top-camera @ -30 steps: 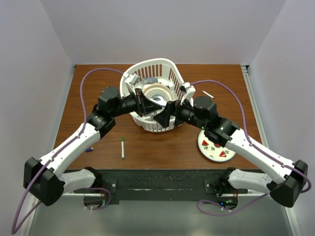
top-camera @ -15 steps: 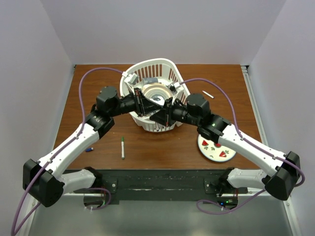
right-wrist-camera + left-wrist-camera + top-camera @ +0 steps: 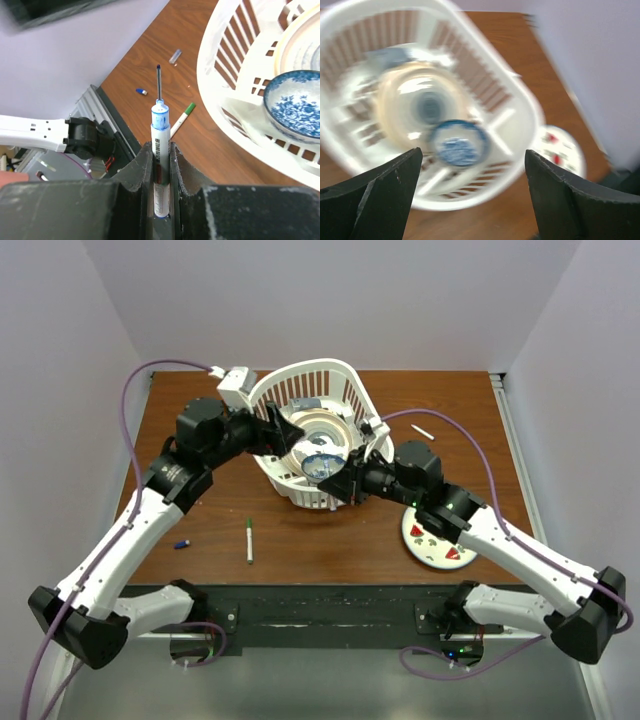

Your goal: Insert the pens into the pen caps

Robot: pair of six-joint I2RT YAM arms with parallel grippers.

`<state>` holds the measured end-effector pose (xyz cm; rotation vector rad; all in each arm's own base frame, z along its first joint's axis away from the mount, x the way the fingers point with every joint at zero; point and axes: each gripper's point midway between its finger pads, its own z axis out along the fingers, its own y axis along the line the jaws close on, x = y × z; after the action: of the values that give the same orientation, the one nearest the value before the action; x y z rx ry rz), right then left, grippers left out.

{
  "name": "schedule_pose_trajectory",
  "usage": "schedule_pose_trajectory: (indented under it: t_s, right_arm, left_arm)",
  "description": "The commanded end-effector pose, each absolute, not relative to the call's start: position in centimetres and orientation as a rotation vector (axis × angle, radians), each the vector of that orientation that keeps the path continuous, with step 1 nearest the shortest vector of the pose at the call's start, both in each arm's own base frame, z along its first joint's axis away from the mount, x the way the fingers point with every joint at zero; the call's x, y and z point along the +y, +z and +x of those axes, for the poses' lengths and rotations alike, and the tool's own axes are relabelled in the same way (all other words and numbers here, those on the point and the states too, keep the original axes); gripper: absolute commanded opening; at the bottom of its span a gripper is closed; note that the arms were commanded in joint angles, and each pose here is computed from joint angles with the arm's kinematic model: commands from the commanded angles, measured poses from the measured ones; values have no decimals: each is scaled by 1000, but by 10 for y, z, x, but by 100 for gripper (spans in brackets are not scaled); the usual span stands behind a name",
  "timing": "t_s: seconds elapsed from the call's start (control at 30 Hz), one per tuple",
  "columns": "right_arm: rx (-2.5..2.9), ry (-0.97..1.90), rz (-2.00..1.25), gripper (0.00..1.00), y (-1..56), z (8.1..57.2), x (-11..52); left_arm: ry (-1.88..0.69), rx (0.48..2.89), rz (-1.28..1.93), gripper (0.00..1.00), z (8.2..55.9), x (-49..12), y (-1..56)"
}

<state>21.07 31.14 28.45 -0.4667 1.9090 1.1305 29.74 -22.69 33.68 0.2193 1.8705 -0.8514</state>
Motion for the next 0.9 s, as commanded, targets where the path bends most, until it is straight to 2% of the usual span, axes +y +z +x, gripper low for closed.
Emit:
schedule_pose_trajectory:
  t_s: [0.0, 0.13, 0.27, 0.37, 0.43, 0.5, 0.57, 0.67, 0.8, 0.87]
  right_arm:
    - [1854, 1098, -475, 0, 299, 207, 299]
    - [1823, 1088, -501, 0, 311, 197, 288]
    - [1787, 1097, -520, 0, 315, 188, 281]
    - [1760, 1101, -539, 0, 320, 184, 278]
    - [1759, 1099, -553, 0, 320, 182, 278]
    - [1764, 1105, -574, 0, 319, 180, 278]
    - [1772, 1105, -587, 0, 317, 178, 278]
    - [1773, 1100, -604, 0, 315, 176, 278]
    - [1767, 1101, -621, 0, 314, 175, 278]
    - [1764, 1106, -623, 0, 315, 174, 278]
  left_arm:
    - [-102, 2098, -180, 88, 335, -77, 264]
    - [181, 2207, -292, 81, 335, -13, 221]
    - [296, 2289, -344, 76, 333, 13, 183]
    - [369, 2381, -396, 67, 330, 30, 146]
    - [360, 2428, -442, 65, 329, 40, 130]
    - [409, 2460, -515, 73, 328, 51, 118]
    - [467, 2482, -550, 88, 324, 59, 112]
    - [479, 2478, -551, 94, 325, 62, 113]
    - [490, 2485, -586, 95, 322, 64, 110]
    - [509, 2510, -591, 87, 318, 65, 104]
